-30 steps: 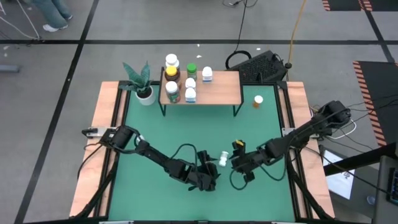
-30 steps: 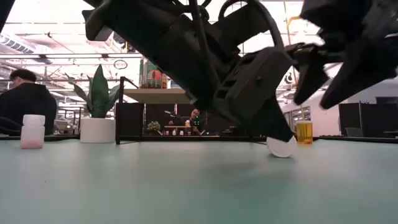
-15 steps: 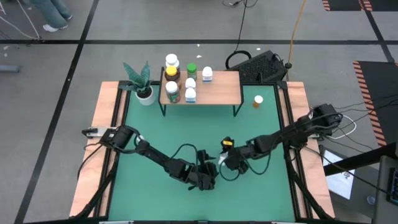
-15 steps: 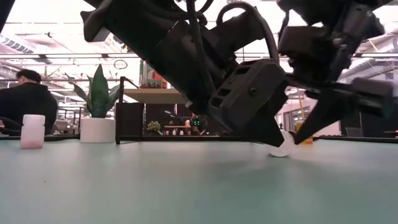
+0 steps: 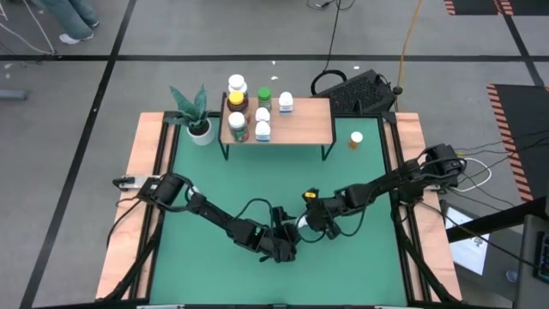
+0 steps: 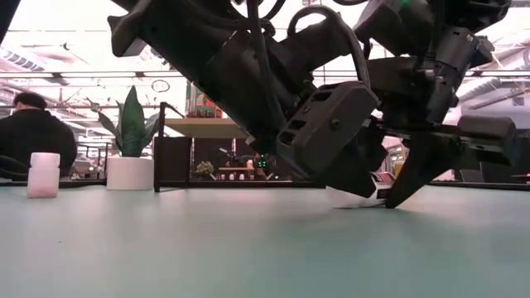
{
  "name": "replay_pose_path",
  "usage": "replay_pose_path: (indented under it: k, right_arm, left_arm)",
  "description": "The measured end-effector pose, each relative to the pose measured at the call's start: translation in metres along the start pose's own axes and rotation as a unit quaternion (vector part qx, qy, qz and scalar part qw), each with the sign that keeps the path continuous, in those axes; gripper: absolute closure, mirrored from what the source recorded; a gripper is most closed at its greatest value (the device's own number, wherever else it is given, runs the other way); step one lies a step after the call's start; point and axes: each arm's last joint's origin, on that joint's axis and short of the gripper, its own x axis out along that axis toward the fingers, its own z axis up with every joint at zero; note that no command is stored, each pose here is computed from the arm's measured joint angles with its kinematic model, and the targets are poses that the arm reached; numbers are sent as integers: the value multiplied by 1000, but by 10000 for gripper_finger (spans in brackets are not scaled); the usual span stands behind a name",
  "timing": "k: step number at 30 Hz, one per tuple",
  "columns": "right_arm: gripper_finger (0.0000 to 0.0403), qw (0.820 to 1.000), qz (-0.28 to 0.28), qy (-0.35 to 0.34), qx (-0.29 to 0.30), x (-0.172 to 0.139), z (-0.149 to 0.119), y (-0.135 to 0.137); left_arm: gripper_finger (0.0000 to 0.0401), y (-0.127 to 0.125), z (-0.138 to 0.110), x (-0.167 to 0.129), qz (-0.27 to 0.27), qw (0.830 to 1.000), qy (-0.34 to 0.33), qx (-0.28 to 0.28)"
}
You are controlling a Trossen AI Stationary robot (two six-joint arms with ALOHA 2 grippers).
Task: Pick and place medicine bottles onto shelf by color
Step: Put the white black pill bottle on the shelf aligned with the white blue pill bottle
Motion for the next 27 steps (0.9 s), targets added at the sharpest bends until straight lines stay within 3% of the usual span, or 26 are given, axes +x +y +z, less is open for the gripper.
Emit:
replay_pose_path:
  k: [3, 6, 10, 14, 18, 21, 25, 27]
  right_arm:
    - [251, 999, -4, -8, 41, -8, 1, -1]
    - [253, 996, -7, -31, 79, -21, 5, -3]
    - [249, 986, 63, -105, 115, -40, 10, -3]
    - [229, 953, 131, -236, 136, -55, 6, -1]
    - [241, 905, 151, -368, 149, -64, -6, 1]
    - [250, 891, 92, -408, 178, -63, -18, 3]
    - [243, 905, -54, -381, 181, -56, -32, 10]
    - [238, 912, -115, -352, 174, -53, -36, 14]
  left_arm:
    - [66, 0, 0, 0, 0, 1000, 0, 0]
    - [66, 1, -1, 0, 6, 1000, 3, 2]
    - [66, 3, 0, -7, 6, 1000, 19, 1]
    - [66, 4, 11, -18, -3, 1000, 7, -12]
    - [66, 1, 20, -24, -21, 999, -28, -3]
    - [66, -3, 27, -27, -30, 998, -59, -3]
    - [66, -3, 35, -27, -32, 994, -93, -37]
    - [66, 2, 37, -24, -4, 993, -98, -67]
